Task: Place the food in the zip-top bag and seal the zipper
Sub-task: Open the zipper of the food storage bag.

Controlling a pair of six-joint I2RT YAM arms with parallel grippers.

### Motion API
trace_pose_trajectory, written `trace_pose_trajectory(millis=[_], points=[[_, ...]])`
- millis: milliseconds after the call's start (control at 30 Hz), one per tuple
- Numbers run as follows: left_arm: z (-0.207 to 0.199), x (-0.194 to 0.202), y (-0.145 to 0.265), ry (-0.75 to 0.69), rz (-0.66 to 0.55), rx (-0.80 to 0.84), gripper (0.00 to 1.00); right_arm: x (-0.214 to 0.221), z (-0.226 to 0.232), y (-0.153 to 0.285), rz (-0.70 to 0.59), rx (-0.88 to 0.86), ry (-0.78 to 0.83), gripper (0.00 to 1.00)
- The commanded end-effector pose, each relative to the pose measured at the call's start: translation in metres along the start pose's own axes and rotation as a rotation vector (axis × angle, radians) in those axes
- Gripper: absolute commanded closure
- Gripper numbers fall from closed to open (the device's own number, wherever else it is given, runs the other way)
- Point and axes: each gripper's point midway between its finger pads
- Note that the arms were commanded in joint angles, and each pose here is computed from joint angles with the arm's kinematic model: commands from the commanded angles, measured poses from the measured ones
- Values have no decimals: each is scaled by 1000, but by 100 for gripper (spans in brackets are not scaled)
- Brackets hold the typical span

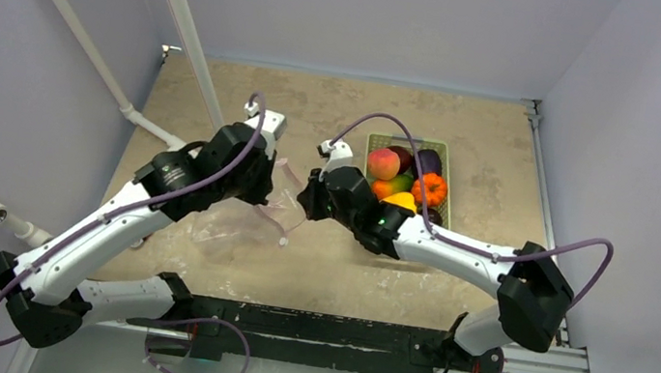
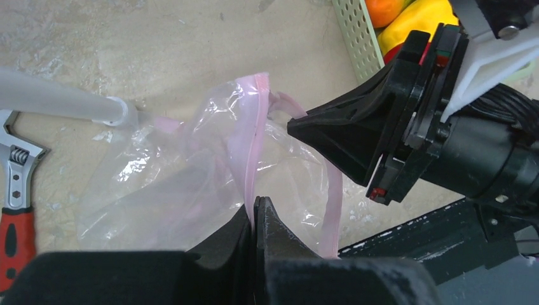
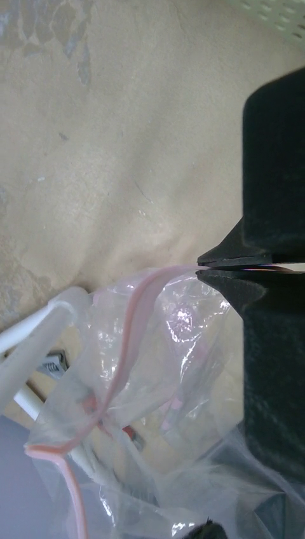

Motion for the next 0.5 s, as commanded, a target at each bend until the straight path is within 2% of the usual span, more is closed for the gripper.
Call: trace_pose_trajectory(millis=[0,267,467], points=[[-2,0,32,48,-20,62,100,-18,30,16,-50,-156,48,100],[-6,-2,51,47,-9,102,100,-18,54,31,-45,-249,94,100],[-14,10,27,56,25,123,100,-4,43,15,-9,-184,76,100]])
Point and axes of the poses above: each gripper's point midway between its finger pads, its own y axis back along the fingers, its own z axis along the line the jaws close on, x = y × z, and after that the axes turned 8 degrees about y, right-handed
